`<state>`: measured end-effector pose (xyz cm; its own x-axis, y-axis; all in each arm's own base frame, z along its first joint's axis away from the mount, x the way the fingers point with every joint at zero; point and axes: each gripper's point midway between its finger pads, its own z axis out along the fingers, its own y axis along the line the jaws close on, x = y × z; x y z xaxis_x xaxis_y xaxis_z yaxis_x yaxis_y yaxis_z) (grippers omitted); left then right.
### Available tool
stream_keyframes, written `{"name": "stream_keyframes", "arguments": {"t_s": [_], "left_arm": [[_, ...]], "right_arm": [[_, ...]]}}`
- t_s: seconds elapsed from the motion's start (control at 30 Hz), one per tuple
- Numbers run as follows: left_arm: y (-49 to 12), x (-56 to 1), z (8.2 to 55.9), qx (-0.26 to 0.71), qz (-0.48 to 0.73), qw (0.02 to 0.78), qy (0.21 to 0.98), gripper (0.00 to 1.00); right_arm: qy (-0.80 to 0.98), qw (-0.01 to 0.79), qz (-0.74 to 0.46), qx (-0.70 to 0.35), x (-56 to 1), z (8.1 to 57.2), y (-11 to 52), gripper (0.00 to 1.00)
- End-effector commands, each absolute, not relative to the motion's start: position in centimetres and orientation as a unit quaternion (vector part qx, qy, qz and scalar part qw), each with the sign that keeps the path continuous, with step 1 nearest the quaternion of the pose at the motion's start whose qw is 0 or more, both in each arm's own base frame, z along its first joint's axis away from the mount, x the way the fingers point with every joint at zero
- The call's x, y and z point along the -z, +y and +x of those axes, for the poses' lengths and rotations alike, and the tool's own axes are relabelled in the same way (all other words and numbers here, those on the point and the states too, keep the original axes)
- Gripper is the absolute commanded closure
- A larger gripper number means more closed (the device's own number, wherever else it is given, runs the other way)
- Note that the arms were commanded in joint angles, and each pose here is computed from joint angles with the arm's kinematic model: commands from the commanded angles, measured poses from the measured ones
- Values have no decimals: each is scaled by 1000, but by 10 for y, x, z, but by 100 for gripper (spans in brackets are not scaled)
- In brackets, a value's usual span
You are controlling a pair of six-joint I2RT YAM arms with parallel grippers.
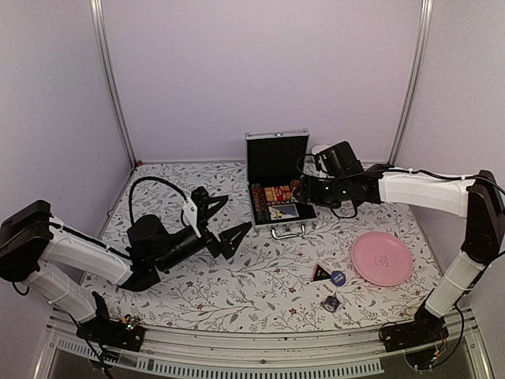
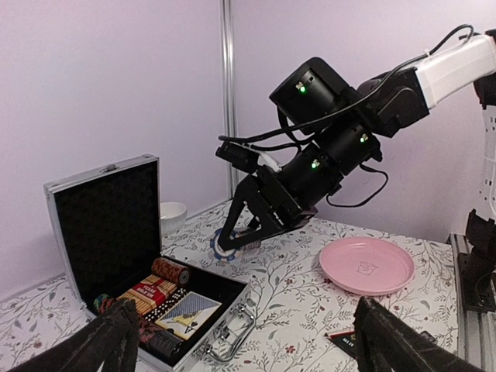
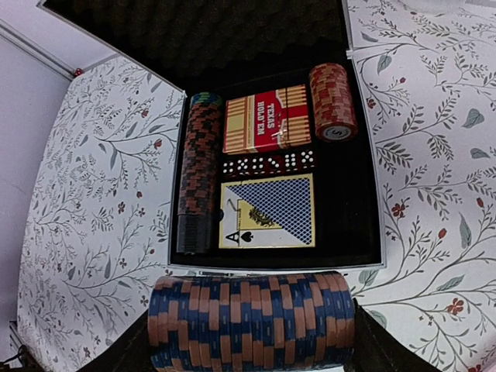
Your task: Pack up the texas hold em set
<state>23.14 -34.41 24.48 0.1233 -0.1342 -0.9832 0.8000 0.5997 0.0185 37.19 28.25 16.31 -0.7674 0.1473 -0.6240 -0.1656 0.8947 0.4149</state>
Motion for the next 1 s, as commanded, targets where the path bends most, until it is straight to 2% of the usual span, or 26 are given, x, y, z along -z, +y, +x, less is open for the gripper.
{"name": "stream_keyframes", "arguments": {"t_s": [0.0, 0.17, 0.37, 0.67, 0.97], "left_arm": [[-317, -236, 241, 326, 264, 681, 601, 3], [-289, -231, 248, 299, 237, 680, 626, 3], [-274, -228, 251, 284, 220, 677, 642, 3], [-254, -218, 248, 265, 211, 676, 654, 3], [-248, -211, 247, 267, 200, 672, 661, 3]], "right_arm": [[909, 391, -20, -145, -177, 414, 257, 51], [921, 382, 5, -76, -167, 431, 239, 51], [931, 352, 41, -83, -135, 443, 251, 50], [941, 333, -7, -64, -119, 453, 263, 51], [943, 298, -86, -121, -97, 451, 306, 49]]}}
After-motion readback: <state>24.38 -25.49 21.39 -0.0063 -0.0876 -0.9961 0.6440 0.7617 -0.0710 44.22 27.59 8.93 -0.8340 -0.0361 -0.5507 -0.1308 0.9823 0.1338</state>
